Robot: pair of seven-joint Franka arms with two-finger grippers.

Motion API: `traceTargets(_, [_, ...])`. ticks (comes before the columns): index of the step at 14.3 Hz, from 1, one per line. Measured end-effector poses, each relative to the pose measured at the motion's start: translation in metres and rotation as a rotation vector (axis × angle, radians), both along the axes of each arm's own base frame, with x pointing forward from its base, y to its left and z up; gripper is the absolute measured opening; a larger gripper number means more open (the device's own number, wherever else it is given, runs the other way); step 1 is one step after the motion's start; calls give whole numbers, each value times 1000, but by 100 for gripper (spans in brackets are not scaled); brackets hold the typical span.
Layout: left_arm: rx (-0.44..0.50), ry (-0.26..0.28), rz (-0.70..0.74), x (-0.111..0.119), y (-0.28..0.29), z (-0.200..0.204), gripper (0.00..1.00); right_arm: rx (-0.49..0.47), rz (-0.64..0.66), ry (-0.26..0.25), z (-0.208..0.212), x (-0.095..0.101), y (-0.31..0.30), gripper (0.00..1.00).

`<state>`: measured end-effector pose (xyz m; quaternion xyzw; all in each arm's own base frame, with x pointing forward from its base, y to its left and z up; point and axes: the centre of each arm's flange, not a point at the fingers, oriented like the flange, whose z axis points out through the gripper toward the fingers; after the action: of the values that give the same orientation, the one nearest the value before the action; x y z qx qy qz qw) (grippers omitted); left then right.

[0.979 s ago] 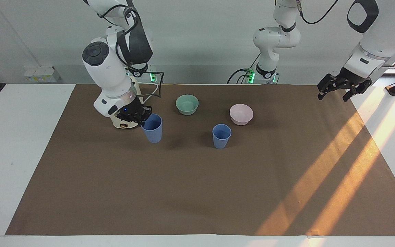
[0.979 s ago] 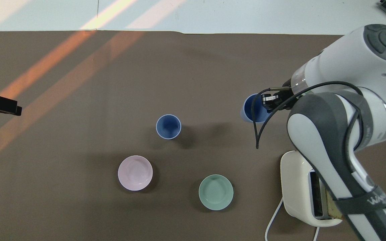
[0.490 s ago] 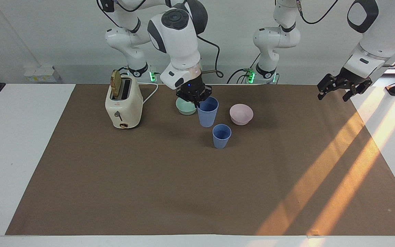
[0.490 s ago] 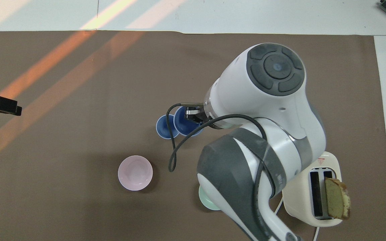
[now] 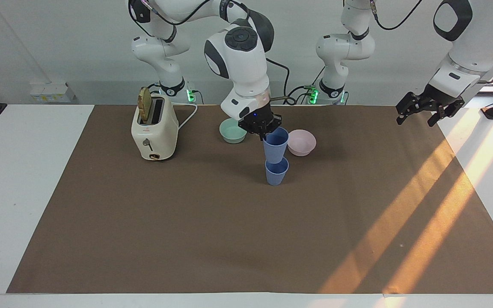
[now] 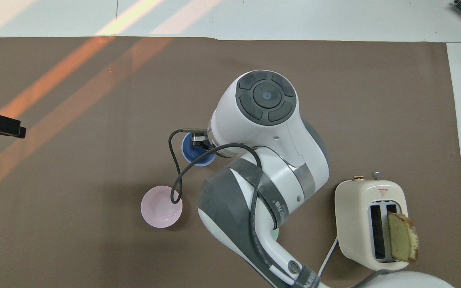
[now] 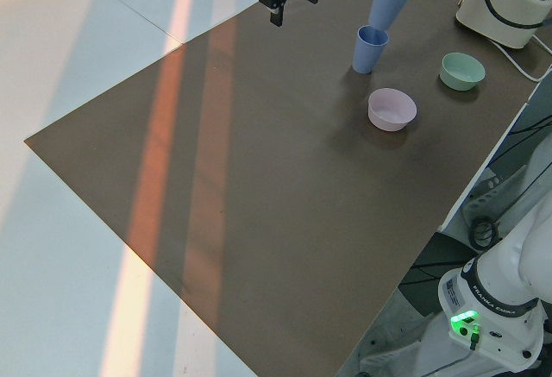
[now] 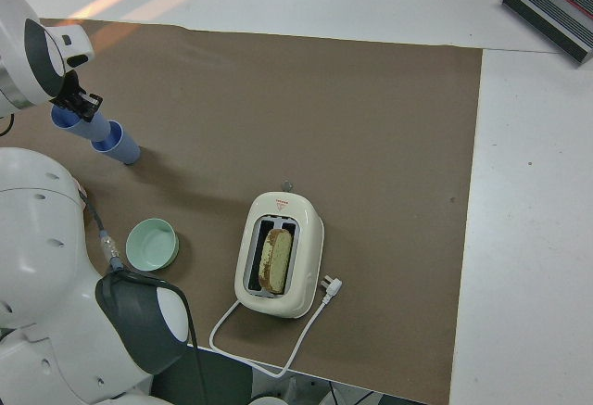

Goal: Stack blue cups with both arms
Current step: 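Open the right gripper to release the cup onto the stack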

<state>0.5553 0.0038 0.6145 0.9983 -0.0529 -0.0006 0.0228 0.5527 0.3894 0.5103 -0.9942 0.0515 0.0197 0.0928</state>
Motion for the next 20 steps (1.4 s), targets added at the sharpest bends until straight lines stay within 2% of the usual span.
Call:
traceTargets(14, [0, 0, 0, 0, 0, 0, 100, -21, 16, -10, -41, 4, 13, 4])
traceTargets(15, [0, 0, 0, 0, 0, 0, 100, -22, 16, -10, -42, 5, 13, 9])
traceTargets(20, [0, 0, 0, 0, 0, 0, 100, -50, 25, -34, -42, 7, 11, 66])
